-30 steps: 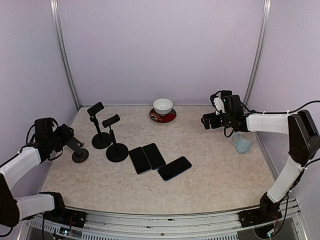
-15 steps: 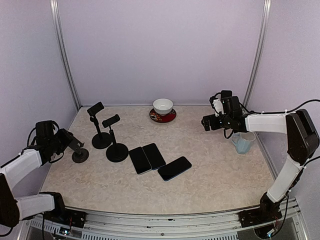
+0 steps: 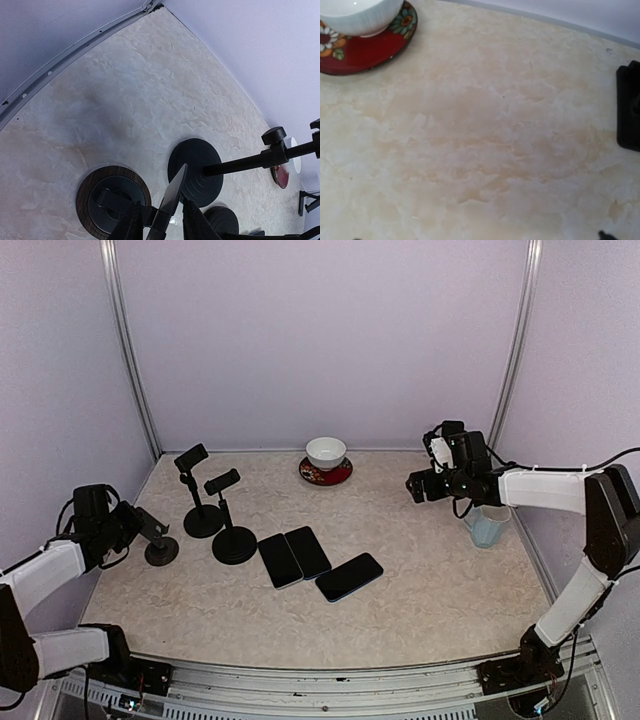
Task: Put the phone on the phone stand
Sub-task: Pick up the phone stand from the corner of the board.
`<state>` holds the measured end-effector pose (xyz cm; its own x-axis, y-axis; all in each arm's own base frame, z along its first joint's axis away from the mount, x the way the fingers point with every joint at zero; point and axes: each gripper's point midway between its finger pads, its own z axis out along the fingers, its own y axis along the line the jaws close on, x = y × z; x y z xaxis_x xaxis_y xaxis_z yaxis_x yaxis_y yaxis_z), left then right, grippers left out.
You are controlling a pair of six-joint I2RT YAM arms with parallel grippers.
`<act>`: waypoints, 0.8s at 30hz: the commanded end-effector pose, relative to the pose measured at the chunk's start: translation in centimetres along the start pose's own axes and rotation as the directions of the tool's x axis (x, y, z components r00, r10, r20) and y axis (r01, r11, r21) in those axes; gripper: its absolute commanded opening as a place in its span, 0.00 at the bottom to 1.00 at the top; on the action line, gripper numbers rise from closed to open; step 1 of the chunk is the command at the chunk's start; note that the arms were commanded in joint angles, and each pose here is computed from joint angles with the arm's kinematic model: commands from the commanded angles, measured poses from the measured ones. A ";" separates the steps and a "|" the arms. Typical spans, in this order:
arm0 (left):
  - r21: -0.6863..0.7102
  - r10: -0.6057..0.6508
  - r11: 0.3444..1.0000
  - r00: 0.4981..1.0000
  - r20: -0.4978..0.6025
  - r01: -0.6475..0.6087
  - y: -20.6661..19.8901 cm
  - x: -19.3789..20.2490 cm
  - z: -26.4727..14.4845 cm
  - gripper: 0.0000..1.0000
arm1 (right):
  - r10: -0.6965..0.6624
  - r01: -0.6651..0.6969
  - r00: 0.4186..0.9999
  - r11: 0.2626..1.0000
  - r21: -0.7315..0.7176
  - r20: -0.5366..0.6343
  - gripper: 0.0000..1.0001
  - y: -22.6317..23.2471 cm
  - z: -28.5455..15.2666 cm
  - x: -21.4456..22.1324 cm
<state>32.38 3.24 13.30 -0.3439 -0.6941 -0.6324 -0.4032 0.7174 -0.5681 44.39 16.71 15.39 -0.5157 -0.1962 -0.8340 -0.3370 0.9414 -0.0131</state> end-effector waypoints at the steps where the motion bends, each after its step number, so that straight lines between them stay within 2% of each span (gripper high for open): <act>1: 0.023 0.002 1.000 0.999 0.036 -0.003 -0.5 -0.9 -0.1 0.26 | 0.008 -0.008 1.000 1.000 -0.020 0.030 1.00 0.6 -1.1 -1.3; 16: 0.017 -0.006 1.000 1.000 0.028 0.005 -0.2 -0.6 -0.1 0.17 | -0.003 0.003 1.000 1.000 -0.014 0.020 1.00 0.4 -2.0 -2.3; 24: 0.026 -0.011 1.000 0.999 0.036 0.010 -0.5 -0.9 -0.3 0.01 | 0.000 0.000 0.999 1.000 -0.015 0.037 1.00 0.5 -2.5 -2.8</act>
<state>32.48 3.21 13.49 -0.3368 -0.6981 -0.6318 -0.3983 0.7137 -0.5762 43.70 16.64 16.90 -0.5218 -0.1944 -0.8306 -0.3431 0.9393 -0.0043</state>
